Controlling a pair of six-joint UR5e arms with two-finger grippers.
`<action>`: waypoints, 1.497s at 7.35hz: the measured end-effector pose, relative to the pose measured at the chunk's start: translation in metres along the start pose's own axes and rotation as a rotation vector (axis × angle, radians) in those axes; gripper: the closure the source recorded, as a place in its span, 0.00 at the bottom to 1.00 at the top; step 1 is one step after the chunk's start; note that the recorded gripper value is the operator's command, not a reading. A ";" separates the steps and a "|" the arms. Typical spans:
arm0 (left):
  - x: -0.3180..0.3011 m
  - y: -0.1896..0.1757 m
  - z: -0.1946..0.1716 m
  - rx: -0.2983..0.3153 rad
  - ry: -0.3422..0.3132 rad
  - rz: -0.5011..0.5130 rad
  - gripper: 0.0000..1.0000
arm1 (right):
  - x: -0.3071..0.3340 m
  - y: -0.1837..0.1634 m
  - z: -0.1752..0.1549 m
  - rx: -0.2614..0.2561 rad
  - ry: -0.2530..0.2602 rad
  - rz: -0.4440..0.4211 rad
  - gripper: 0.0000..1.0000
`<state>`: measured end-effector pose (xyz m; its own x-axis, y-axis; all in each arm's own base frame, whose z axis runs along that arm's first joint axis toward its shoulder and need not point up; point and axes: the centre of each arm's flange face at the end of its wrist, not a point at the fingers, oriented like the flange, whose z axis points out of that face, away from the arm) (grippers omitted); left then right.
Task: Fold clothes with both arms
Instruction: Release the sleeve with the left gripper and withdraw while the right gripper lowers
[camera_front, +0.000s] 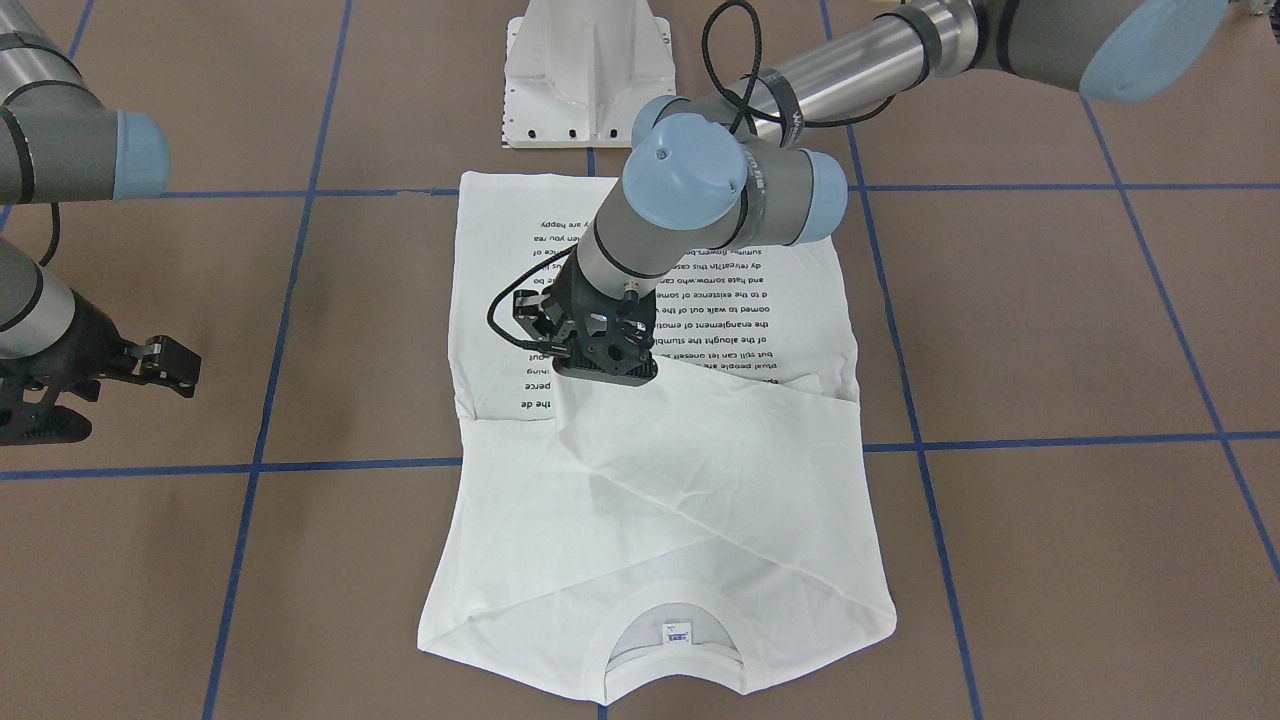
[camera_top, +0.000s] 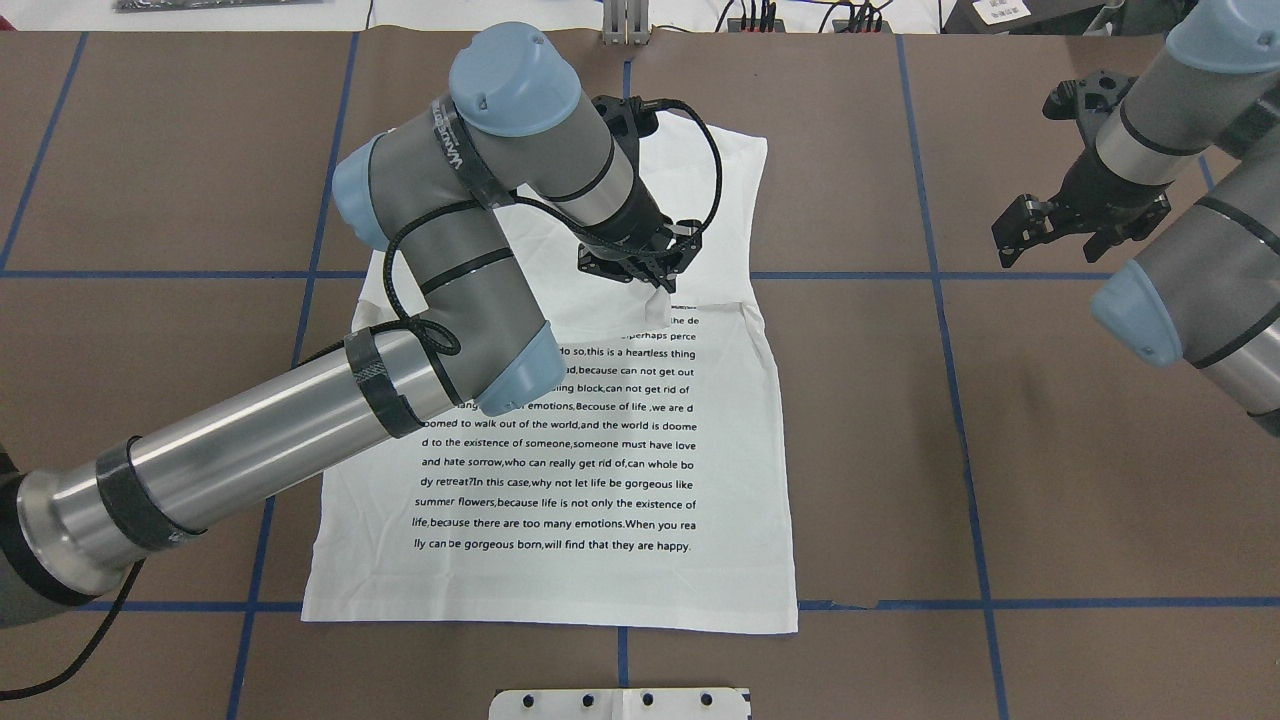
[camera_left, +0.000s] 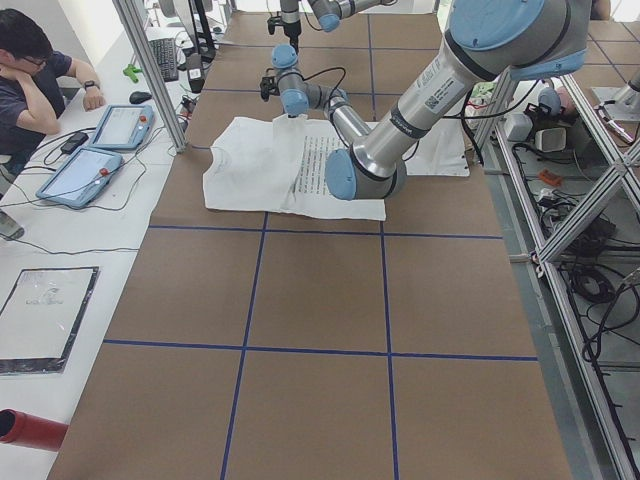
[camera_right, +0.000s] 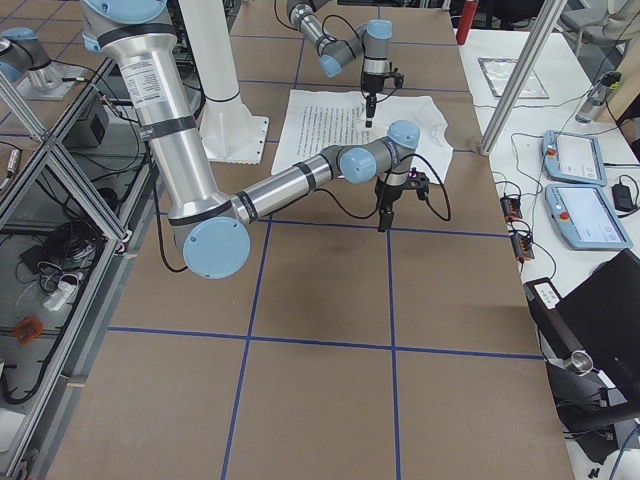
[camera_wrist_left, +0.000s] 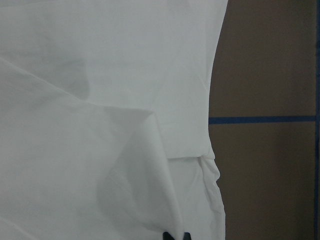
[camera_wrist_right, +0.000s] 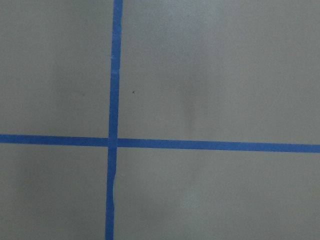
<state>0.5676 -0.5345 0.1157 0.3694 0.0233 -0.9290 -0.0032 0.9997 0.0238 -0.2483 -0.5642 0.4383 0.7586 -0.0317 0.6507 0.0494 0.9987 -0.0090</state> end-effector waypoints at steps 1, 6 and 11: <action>0.005 0.006 0.007 0.000 0.001 0.000 0.01 | -0.001 0.000 0.000 0.000 -0.001 -0.001 0.00; 0.011 0.031 0.022 0.027 0.062 -0.004 0.00 | -0.006 -0.008 0.003 0.037 -0.041 -0.041 0.00; -0.066 0.032 -0.016 0.056 -0.034 -0.033 0.00 | -0.077 0.052 0.007 0.091 -0.135 0.015 0.00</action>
<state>0.5283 -0.5042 0.1716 0.3998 -0.0104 -0.9166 0.0613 0.9980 0.0154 -0.3085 -0.5091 0.3926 0.6644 -0.0174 0.7472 -0.0247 0.9987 0.0451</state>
